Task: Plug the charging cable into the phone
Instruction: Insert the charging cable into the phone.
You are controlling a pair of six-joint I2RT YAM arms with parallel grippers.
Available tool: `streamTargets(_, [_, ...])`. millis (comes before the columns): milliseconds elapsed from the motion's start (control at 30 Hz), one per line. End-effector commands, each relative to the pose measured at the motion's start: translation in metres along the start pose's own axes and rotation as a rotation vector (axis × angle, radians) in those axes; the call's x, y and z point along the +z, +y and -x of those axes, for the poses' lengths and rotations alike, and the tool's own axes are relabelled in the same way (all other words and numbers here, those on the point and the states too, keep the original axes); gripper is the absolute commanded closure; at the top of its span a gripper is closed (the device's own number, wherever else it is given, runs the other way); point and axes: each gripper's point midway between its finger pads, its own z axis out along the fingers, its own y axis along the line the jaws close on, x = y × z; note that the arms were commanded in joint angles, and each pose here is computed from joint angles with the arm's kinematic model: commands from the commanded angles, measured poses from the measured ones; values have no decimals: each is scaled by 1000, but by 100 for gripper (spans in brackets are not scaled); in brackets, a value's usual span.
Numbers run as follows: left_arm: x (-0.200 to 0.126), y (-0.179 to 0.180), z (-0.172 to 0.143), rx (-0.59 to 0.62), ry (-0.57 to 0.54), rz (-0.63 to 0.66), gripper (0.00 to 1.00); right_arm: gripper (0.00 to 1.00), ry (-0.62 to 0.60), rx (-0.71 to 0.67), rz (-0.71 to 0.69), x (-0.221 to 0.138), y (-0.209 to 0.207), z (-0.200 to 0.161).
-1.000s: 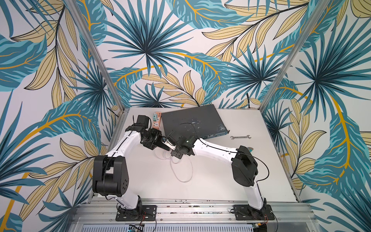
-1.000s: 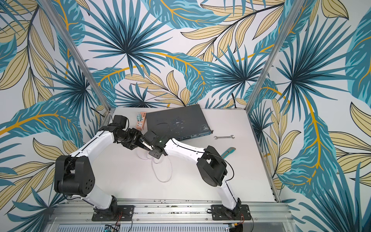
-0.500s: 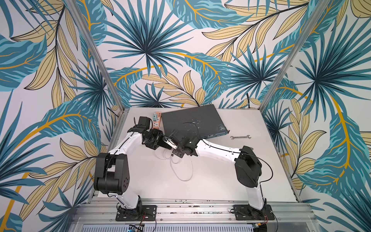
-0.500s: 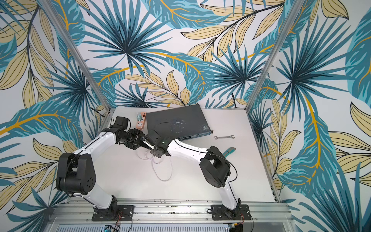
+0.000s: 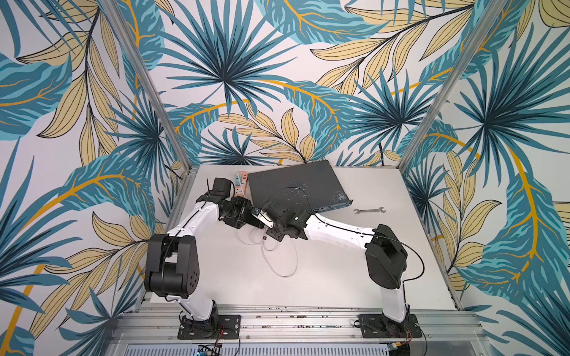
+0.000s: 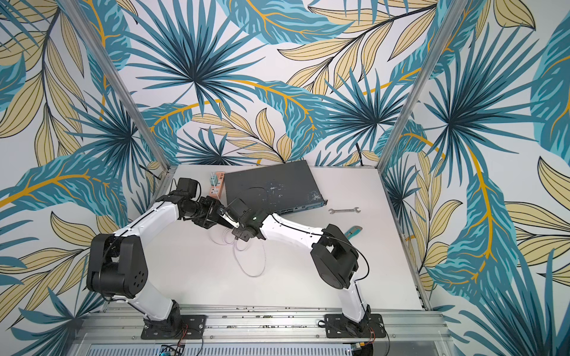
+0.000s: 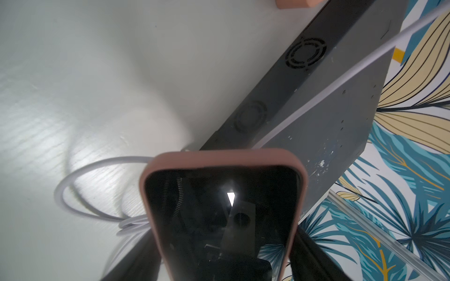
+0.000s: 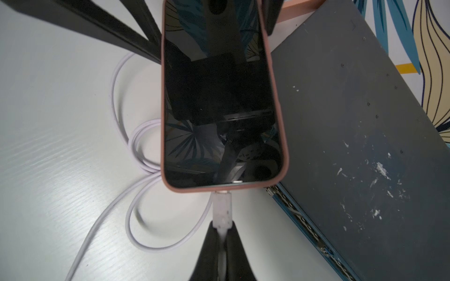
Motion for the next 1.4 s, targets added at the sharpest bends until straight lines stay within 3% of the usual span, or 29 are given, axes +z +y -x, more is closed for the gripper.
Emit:
streamTargets(0, [-9,-2,-47,117,167,53,100,100,-276,38,-1,-29,-8,67])
streamTargets(533, [1,-9,-55,60,183,43,100,100,-274,79,11,-23,-16,69])
streamTargets(567, [1,-8,-55,56,183,43,100,86,-272,83,18,-23,-15,69])
streamTargets(633, [1,-6,-54,45,183,43,100,41,-263,100,20,-23,-16,67])
streamTargets(667, [0,-4,-51,39,179,46,100,25,-255,107,21,-24,-18,66])
streamTargets(733, [-3,1,-46,27,162,53,100,4,-247,137,6,-31,-28,67])
streamTargets(767, [-4,3,-43,21,157,54,100,1,-252,154,3,-36,-34,67])
streamTargets(1100, [-23,8,-35,89,96,95,100,0,-367,394,27,-109,-120,57])
streamTargets(1233, [-27,1,-43,202,94,106,100,0,-382,541,18,-122,-159,31])
streamTargets(1367, [-16,-14,-67,324,139,128,100,0,-354,618,7,-124,-173,2])
